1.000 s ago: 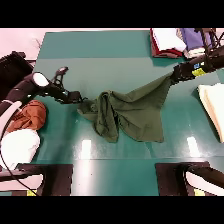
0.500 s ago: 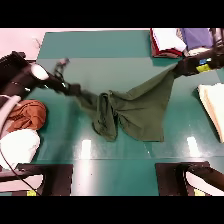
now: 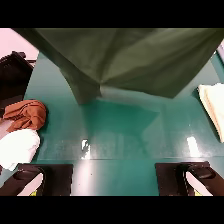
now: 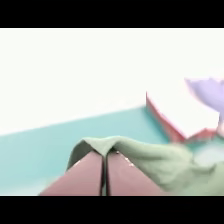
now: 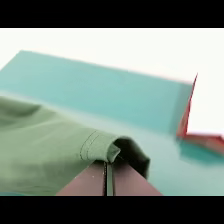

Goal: Fold the shirts.

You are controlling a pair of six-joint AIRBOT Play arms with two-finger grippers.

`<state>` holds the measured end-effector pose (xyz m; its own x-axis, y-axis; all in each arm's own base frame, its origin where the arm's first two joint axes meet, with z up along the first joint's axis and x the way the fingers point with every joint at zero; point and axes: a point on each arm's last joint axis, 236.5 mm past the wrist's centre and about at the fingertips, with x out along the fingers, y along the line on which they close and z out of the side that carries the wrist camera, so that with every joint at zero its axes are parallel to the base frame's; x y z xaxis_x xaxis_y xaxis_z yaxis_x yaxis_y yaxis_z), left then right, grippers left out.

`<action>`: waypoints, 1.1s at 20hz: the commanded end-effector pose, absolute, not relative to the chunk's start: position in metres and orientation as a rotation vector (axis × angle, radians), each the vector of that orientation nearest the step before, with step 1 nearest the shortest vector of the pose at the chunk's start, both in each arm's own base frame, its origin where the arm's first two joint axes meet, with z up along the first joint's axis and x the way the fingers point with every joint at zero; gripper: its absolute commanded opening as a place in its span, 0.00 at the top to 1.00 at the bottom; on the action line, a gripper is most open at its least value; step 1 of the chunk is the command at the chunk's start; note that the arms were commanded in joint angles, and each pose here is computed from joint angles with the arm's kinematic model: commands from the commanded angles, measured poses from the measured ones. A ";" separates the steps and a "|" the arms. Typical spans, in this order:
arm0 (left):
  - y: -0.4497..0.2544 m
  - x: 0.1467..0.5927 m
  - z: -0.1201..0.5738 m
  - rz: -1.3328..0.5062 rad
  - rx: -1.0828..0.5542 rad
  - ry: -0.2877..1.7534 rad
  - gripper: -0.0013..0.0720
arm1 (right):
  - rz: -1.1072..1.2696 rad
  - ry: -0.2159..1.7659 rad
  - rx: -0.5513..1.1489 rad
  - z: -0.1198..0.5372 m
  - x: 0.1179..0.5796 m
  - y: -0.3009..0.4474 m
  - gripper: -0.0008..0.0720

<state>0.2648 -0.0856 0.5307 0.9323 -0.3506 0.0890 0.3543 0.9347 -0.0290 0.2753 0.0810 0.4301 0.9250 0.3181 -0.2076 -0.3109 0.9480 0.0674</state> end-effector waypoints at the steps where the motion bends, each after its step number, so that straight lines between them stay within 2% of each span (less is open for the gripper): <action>1: -0.073 0.178 0.598 -0.327 -0.007 -0.318 0.94 | 0.276 0.121 -0.010 0.476 0.241 0.066 0.96; 3: -0.067 0.164 0.619 -0.308 -0.007 -0.403 0.94 | 0.247 0.127 -0.035 0.488 0.235 0.058 0.96; 5: -0.064 0.176 0.616 -0.288 -0.001 -0.390 0.94 | 0.231 0.152 -0.044 0.492 0.236 0.054 0.96; 7: -0.066 0.218 0.592 -0.287 0.005 -0.277 0.94 | 0.222 0.195 -0.047 0.486 0.248 0.053 0.96; 9: -0.069 0.282 0.552 -0.282 -0.005 -0.127 0.94 | 0.185 0.275 -0.033 0.465 0.271 0.047 0.96; 13: -0.083 0.425 0.405 -0.297 -0.084 0.301 0.94 | 0.152 0.577 -0.032 0.364 0.338 0.046 0.96; 15: -0.089 0.479 0.317 -0.300 -0.106 0.509 0.94 | 0.150 0.762 -0.038 0.299 0.369 0.049 0.96; 17: -0.092 0.516 0.219 -0.297 -0.120 0.734 0.94 | 0.130 0.944 -0.023 0.228 0.398 0.043 0.96; 20: -0.090 0.531 0.121 -0.287 -0.140 0.969 0.93 | 0.080 1.146 0.008 0.138 0.425 0.022 0.96; 21: -0.088 0.532 0.105 -0.282 -0.152 1.006 0.75 | 0.065 1.177 0.018 0.121 0.431 0.014 0.94; 22: -0.083 0.533 0.100 -0.271 -0.179 1.024 0.39 | 0.051 1.207 0.031 0.107 0.436 0.006 0.67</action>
<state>0.5300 -0.0872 0.1658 0.6224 -0.2992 -0.7233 0.1907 0.9542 -0.2306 0.4230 0.0242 0.1694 0.4784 0.0704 -0.8753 -0.0689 0.9967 0.0425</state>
